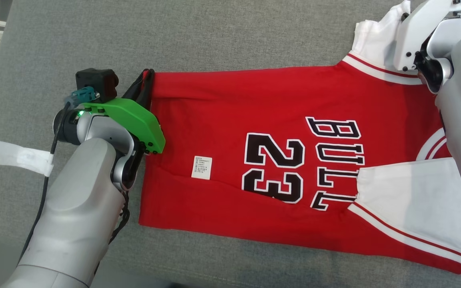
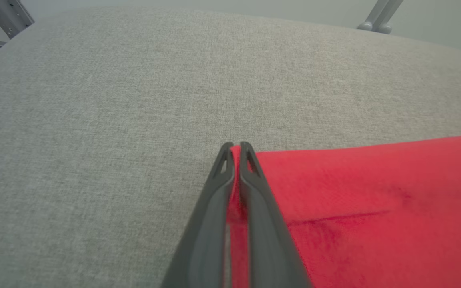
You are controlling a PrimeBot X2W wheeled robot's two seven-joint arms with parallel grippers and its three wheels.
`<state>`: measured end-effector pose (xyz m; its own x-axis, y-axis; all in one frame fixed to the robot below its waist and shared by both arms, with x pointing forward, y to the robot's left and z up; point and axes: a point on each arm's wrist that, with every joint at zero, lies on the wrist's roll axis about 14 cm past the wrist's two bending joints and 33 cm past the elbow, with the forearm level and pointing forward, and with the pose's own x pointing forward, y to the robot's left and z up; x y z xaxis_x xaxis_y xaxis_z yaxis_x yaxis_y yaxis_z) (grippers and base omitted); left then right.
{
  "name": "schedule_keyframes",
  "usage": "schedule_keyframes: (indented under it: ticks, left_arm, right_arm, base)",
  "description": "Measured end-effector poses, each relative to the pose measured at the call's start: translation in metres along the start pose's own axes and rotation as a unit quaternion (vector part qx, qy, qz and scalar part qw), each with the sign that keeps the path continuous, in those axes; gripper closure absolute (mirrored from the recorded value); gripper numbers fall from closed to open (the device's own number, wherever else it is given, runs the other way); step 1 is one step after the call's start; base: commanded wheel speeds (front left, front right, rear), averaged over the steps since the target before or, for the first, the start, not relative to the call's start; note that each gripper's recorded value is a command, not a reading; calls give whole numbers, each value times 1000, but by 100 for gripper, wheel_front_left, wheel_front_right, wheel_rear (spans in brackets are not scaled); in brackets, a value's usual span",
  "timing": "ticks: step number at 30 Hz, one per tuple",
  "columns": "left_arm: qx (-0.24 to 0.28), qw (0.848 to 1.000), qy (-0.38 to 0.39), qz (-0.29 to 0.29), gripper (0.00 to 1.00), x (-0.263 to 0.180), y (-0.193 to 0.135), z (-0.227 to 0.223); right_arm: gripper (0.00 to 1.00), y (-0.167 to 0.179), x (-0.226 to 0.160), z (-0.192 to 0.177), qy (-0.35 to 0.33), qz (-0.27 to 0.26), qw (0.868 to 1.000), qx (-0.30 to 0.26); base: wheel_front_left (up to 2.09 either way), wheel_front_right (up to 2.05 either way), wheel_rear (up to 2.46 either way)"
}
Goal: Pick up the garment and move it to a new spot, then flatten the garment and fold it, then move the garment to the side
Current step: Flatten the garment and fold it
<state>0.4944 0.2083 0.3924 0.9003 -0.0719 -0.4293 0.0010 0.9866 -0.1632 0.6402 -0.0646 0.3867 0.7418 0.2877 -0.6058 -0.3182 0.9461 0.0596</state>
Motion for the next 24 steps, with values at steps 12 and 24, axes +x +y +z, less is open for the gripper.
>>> schedule_keyframes:
  ticks: [12, 24]
  left_arm:
    - [-16, 1000, -4, -4, 100, 0, -2, 6]
    - [-13, 1000, -21, -12, 100, -12, -5, 14]
  right_arm:
    - [100, 0, -27, 35, -86, 9, 996, 15]
    - [100, -9, -101, 27, -163, 59, 985, 27]
  base:
    - [0, 0, 0]
    - [0, 0, 0]
